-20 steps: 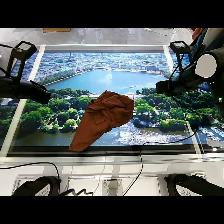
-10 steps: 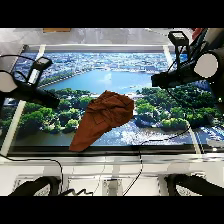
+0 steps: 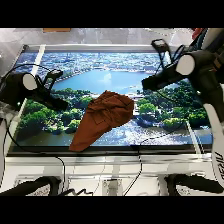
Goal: Fold the clothes and pants, and hang the long-sleeved shirts on hangers.
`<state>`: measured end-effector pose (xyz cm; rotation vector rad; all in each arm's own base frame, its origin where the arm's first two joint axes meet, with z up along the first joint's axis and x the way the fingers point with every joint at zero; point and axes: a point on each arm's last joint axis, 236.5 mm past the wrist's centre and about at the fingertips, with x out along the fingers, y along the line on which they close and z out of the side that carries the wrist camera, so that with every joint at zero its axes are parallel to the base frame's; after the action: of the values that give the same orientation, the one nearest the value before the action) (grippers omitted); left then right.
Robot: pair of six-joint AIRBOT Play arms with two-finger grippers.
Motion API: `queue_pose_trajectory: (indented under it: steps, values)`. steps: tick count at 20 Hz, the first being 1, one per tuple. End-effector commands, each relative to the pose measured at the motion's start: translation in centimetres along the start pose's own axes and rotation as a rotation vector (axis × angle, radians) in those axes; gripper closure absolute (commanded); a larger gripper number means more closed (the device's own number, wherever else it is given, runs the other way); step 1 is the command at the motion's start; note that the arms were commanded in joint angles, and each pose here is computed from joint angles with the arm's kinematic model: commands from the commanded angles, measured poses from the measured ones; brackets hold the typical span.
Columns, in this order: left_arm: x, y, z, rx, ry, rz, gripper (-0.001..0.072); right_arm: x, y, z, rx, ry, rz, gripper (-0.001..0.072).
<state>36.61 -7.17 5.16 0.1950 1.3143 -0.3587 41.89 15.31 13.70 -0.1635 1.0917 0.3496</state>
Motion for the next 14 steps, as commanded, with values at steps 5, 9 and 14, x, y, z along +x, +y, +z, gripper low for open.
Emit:
queue_pose_trajectory:
  steps: [5, 9, 14]
  values:
    - [-1.8, 0.5, 3.4, -0.053, -0.21, 0.037, 0.069, 8.7, 7.2, 1.2, -0.043, 0.038, 0.331, 0.0364]
    - [-3.4, 0.1, 2.2, -0.051, -0.281, 0.053, 0.069, 13.2, 10.3, 0.3, -0.177, 0.064, 0.367, 0.0363]
    - [-4.2, -0.2, 0.6, -0.047, -0.296, 0.064, 0.0687, 19.2, 13.8, 0.2, -0.337, 0.021, 0.283, 0.0215]
